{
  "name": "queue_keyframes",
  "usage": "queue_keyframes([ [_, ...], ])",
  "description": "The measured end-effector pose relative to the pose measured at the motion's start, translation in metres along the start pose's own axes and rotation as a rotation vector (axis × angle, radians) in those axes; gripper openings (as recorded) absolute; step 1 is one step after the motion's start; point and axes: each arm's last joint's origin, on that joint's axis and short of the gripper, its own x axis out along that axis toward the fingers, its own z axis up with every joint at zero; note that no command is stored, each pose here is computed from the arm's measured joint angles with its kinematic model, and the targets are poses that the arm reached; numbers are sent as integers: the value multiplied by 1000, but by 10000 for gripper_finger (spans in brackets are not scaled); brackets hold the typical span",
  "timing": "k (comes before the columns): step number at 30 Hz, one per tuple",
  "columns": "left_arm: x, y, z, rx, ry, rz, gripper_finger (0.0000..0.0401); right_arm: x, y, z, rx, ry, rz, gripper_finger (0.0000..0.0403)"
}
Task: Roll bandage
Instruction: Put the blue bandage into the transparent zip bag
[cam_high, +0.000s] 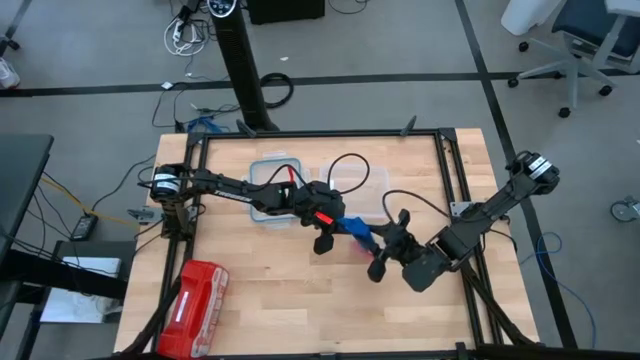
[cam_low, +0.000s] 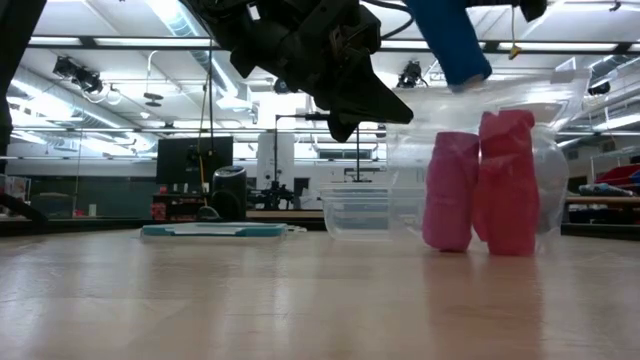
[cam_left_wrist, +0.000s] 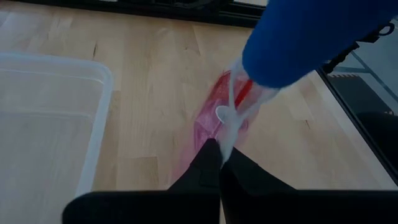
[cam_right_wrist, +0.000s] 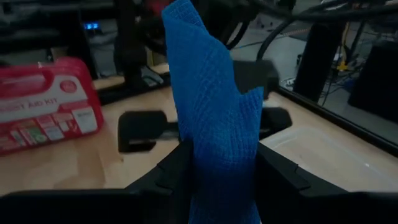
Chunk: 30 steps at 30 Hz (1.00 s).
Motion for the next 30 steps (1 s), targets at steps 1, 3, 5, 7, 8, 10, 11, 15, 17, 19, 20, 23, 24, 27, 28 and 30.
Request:
queue_keyframes([
  [1,0,0,0,0,0,0,0,2,2,-4,-20,13,2,131],
  [3,0,0,0,0,0,0,0,7,4,-10,-37,27,-3,131],
  [5,0,0,0,-1,1,0,0,10,6,-15,-41,37,-10,131],
  [7,0,0,0,-4,3,0,0,12,8,-17,-47,37,-19,131],
  [8,0,0,0,-4,4,0,0,13,8,-19,-54,32,-30,131],
  [10,0,0,0,-4,4,0,0,14,8,-20,-71,25,-48,131],
  [11,0,0,0,-4,4,0,0,14,7,-20,-77,17,-58,131],
  [15,0,0,0,-4,3,-1,0,14,6,-18,-134,-20,-111,131],
  [17,0,0,0,-4,3,-1,0,16,4,-17,-163,-25,-129,131],
  [19,0,0,0,-3,2,-1,0,20,2,-16,-159,-8,-123,131],
  [20,0,0,0,-4,2,-1,0,24,1,-15,-144,10,-112,131],
  [23,0,0,0,-4,4,-2,0,31,-1,-15,-86,53,-75,131],
  [24,0,0,0,-4,4,-2,0,33,-2,-15,-72,56,-74,131],
  [27,0,0,-1,-5,8,-2,0,31,-3,-16,-46,22,-127,129],
  [28,0,0,-1,-6,11,-2,0,29,-4,-16,-35,-2,-156,127],
  [30,0,0,-2,-9,18,-4,0,25,-3,-17,-5,-33,-183,124],
])
